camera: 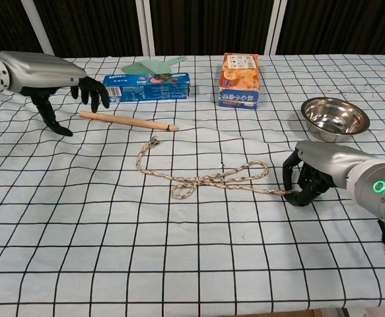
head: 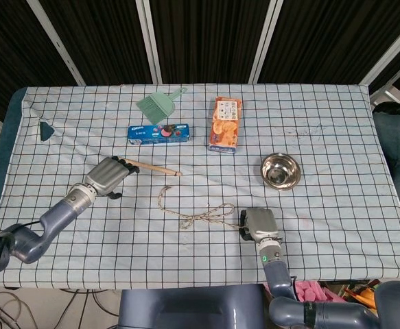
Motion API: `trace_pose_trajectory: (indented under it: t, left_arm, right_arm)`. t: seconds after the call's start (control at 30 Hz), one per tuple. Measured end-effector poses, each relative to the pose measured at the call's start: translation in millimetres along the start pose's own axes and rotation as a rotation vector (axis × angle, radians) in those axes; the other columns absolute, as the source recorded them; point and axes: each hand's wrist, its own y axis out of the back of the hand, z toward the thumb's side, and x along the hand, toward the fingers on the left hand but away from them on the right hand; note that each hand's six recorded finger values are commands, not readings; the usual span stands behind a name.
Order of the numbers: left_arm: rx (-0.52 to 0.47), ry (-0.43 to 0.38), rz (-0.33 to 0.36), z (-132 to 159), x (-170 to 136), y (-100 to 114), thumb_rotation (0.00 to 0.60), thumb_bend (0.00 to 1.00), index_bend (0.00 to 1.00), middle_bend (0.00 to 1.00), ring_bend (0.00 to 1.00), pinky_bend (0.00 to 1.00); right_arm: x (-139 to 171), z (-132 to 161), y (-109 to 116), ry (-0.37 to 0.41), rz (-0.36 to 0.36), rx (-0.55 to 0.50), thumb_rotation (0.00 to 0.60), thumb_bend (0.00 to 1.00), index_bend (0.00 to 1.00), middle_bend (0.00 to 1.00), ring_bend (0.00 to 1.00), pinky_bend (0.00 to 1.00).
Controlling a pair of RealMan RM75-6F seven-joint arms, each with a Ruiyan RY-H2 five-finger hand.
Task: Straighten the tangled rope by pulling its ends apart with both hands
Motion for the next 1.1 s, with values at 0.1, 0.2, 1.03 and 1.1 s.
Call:
trace_pose_trajectory:
  t: [0.1, 0.2, 1.03, 1.1]
  left_arm:
    - [0.038, -0.037, -0.009, 15, 10, 1, 0.6, 0.16, 0.28, 0.38, 0.31, 0.32]
    - [0.063, -0.065, -0.009, 27, 18, 3, 0.6, 0.16, 0.29, 0.42, 0.33, 0.34]
    - [0.137, -0.162, -0.03, 69, 45, -6, 0.6, 0.19, 0.38, 0.69, 0.61, 0.54]
    - [0.113, -0.167, -0.038, 72, 47, -4, 0.6, 0.21, 0.39, 0.69, 0.61, 0.54]
  right_arm:
    - [-1, -4, 2, -0.013, -0.008, -0.011, 0.6, 0.41, 0.61, 0.91, 0.96, 1.0]
    - [-1, -6, 4, -0.024, -0.013, -0.029, 0.6, 0.41, 0.61, 0.91, 0.96, 1.0]
    - [0, -13, 6, -0.038, -0.03, -0.041, 0.6, 0.41, 0.61, 0.91, 0.97, 1.0]
    - [0, -13, 5, -0.036, -0.028, -0.039, 0.6, 0.41, 0.61, 0.91, 0.97, 1.0]
